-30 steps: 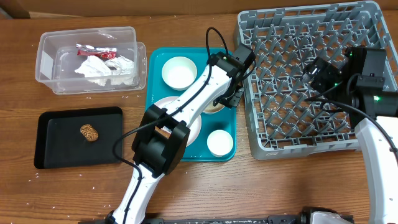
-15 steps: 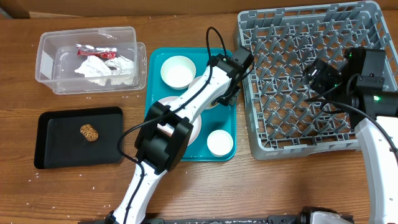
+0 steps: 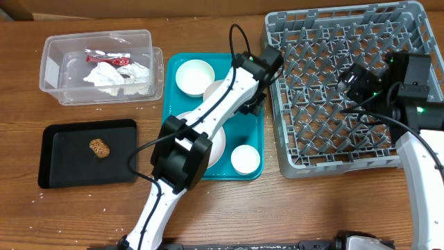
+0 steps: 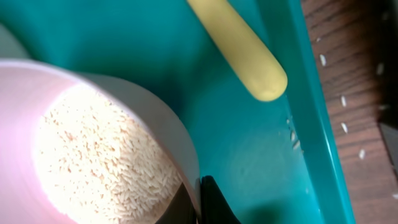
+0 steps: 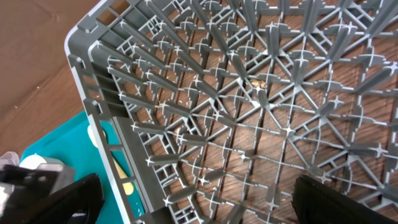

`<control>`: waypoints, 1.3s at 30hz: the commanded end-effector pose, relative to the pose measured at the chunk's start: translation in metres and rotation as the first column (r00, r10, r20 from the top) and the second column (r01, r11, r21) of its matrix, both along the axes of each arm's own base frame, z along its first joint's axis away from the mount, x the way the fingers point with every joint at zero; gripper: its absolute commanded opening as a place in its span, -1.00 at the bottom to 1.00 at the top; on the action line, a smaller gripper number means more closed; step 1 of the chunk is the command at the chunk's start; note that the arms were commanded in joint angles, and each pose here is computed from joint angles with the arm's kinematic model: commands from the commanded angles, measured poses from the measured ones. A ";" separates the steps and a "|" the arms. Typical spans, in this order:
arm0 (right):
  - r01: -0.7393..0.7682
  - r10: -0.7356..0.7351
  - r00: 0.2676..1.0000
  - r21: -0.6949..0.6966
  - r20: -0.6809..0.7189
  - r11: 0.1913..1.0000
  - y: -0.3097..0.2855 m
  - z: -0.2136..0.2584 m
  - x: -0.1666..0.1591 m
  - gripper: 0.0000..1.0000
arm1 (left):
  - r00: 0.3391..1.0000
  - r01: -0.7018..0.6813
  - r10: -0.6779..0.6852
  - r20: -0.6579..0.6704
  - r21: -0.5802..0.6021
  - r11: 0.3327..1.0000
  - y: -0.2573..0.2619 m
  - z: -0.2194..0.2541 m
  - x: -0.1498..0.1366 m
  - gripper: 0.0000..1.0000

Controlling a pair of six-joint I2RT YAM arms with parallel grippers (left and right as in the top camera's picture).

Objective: Sort waste into correct bins and load items into the dishwasher
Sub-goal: 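Lift the pink bowl and carry it left over the black tray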

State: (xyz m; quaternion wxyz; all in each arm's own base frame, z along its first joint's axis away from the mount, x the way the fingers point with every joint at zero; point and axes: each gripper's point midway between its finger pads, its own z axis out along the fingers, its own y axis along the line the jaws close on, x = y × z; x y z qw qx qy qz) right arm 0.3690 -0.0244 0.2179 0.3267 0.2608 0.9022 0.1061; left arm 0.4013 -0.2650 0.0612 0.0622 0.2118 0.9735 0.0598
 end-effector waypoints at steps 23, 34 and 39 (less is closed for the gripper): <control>0.006 -0.004 0.996 -0.021 0.088 1.000 -0.004 0.026 0.008 1.00 | 0.898 -0.342 0.427 0.109 -0.439 0.831 0.151 0.247 -0.002 -0.92; 0.006 -0.004 0.994 -0.022 0.106 1.000 -0.004 0.029 0.011 1.00 | 0.742 -0.649 0.665 -0.083 -0.334 0.684 0.276 0.208 -0.084 -0.92; 0.006 -0.004 0.994 -0.022 0.105 1.000 -0.004 0.029 0.011 1.00 | 0.711 -0.691 0.677 -0.192 -0.375 0.618 0.302 0.169 -0.098 -0.91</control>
